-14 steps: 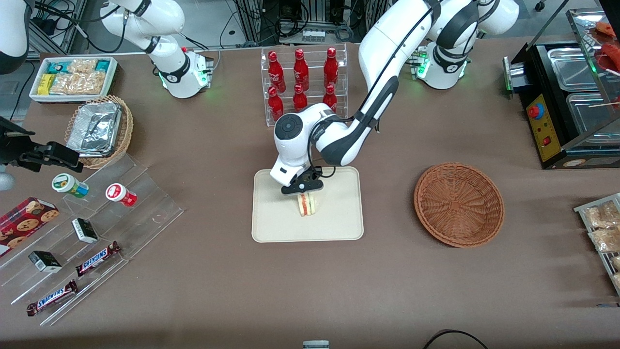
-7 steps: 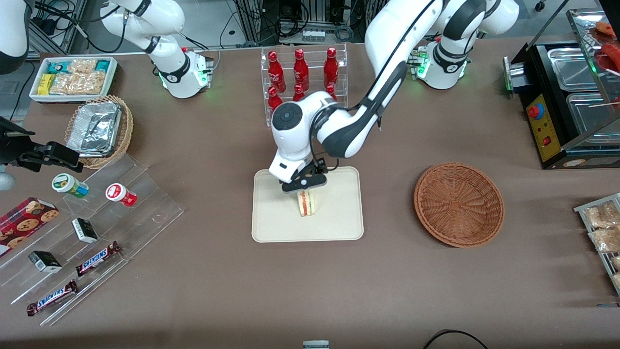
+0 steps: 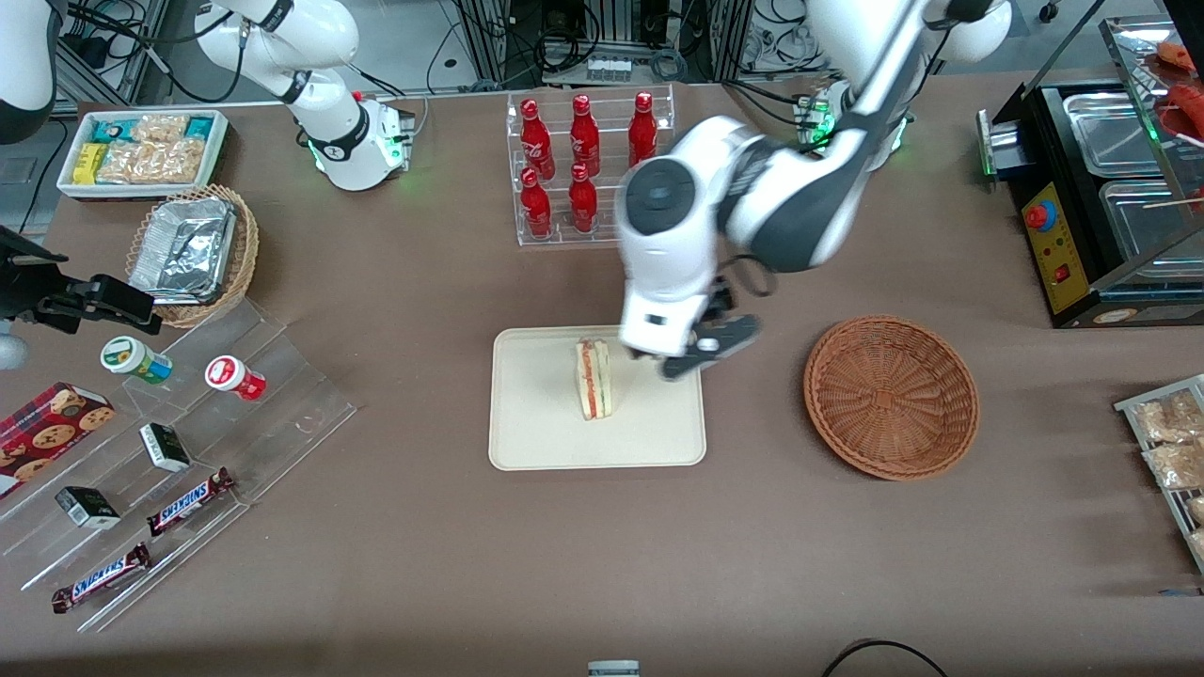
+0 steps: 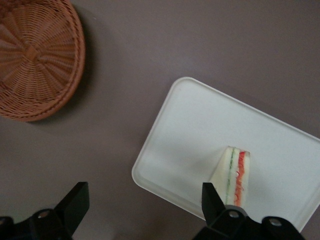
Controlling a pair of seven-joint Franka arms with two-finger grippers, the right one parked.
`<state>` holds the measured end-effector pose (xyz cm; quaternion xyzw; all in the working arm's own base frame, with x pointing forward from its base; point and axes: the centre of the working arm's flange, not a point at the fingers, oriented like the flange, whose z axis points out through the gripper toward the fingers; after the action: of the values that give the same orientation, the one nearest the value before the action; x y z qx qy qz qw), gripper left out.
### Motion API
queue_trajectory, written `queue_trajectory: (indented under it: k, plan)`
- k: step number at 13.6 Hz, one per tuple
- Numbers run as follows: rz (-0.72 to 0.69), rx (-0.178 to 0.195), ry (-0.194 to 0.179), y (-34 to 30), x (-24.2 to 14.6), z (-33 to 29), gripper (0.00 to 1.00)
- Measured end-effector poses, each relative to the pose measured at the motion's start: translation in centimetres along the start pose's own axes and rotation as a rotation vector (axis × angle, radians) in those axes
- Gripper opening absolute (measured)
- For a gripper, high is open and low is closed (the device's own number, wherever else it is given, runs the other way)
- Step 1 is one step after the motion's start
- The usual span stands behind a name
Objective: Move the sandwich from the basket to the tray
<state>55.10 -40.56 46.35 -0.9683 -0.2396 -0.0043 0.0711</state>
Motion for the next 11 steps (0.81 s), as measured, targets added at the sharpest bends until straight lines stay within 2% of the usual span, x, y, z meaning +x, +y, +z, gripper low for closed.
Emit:
queue_trajectory:
  k: [3,5,8,11]
  plan:
    - [0.017,0.046,-0.03,-5.8,4.8,-2.7,1.0]
    - [0.067,0.064,-0.059,-9.9,8.7,-3.4,1.0]
    - [0.138,0.047,-0.104,-16.4,13.5,-4.6,1.0]
    - [0.244,-0.002,-0.14,-22.8,15.1,-6.0,1.0]
